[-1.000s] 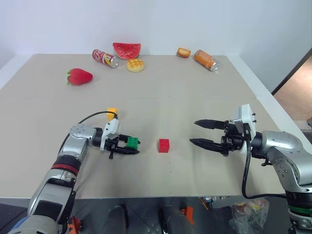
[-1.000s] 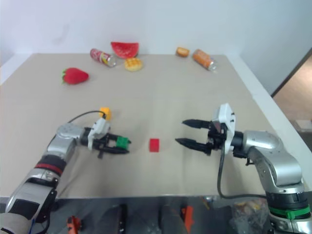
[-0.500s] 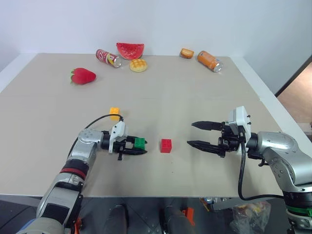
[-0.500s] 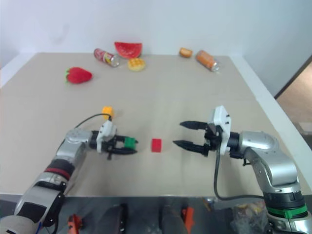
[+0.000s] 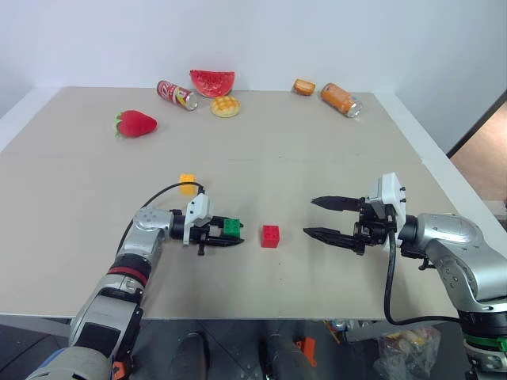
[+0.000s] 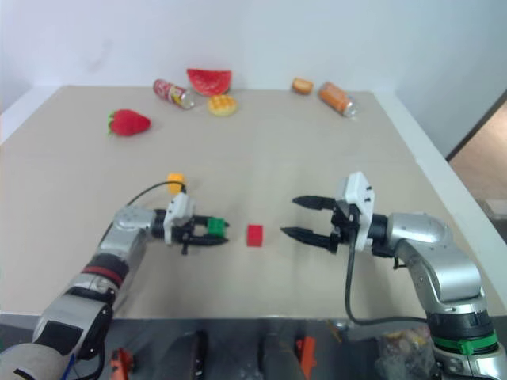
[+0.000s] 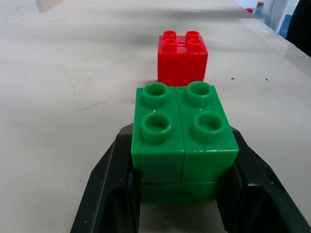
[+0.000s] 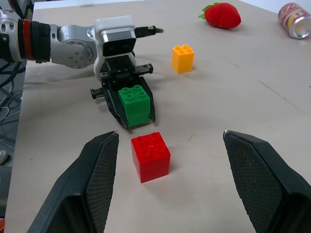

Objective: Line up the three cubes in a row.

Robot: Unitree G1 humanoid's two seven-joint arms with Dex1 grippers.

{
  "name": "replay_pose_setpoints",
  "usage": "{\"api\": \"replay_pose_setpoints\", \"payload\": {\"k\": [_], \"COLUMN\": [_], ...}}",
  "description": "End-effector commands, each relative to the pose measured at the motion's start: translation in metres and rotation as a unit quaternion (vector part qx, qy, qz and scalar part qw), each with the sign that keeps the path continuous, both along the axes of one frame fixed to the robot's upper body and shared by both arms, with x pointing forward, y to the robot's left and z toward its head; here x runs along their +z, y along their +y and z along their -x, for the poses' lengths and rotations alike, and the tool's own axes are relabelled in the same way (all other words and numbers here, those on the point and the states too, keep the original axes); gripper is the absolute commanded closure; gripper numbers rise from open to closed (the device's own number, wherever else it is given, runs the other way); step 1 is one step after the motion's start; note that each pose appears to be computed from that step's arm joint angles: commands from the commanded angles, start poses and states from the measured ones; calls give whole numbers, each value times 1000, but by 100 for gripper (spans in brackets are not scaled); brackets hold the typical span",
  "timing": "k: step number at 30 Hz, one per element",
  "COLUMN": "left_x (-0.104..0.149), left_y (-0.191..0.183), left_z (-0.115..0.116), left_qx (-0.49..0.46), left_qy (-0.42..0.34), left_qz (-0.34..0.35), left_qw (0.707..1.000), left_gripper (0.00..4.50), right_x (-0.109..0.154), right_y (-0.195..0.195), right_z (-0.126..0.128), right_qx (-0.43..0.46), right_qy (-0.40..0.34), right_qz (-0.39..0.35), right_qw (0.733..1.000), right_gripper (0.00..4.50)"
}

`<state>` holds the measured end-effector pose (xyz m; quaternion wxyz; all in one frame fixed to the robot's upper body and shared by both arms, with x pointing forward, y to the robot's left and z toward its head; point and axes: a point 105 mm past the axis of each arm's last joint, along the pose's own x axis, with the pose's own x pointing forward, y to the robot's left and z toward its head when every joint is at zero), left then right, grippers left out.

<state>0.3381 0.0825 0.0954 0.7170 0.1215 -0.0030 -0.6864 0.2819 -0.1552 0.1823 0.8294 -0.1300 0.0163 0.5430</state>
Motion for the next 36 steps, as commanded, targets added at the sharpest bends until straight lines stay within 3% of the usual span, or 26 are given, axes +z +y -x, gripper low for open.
{"api": "replay_pose_setpoints", "payload": {"k": [1, 3, 7, 13, 18, 22, 28, 32, 36], "left_x": [5, 3, 11, 16, 35, 53, 74, 90, 78], "left_y": [-2, -1, 1, 27, 78, 107, 143, 179, 193], "left_z": [0, 1, -2, 0, -1, 9, 38, 27, 18], "left_qx": [-12, -13, 4, 24, 100, 143, 205, 344, 433], "left_qy": [2, 12, -7, -15, -27, -36, 15, 13, 19], "left_qz": [0, -4, 13, 3, 17, 32, 54, 118, 128], "left_qw": [1000, 1000, 1000, 1000, 994, 989, 977, 931, 892], "left_gripper": [264, 169, 45, 45, 45, 45, 45, 45, 45], "right_x": [7, 8, 9, 9, 11, 13, 18, 19, 22], "right_y": [2, 2, 4, 6, 7, 7, 11, 20, 29], "right_z": [-1, -2, -3, -4, -3, -2, -5, -10, -14], "right_qx": [6, 6, 8, 15, 19, 23, 36, 47, 54], "right_qy": [-18, -19, -20, -21, -22, -25, -31, -39, -45], "right_qz": [-1, -1, -1, -1, -1, 0, 0, -6, -15], "right_qw": [1000, 1000, 1000, 1000, 1000, 999, 999, 998, 997], "right_gripper": [94, 94, 94, 94, 94, 94, 94, 94, 94]}}
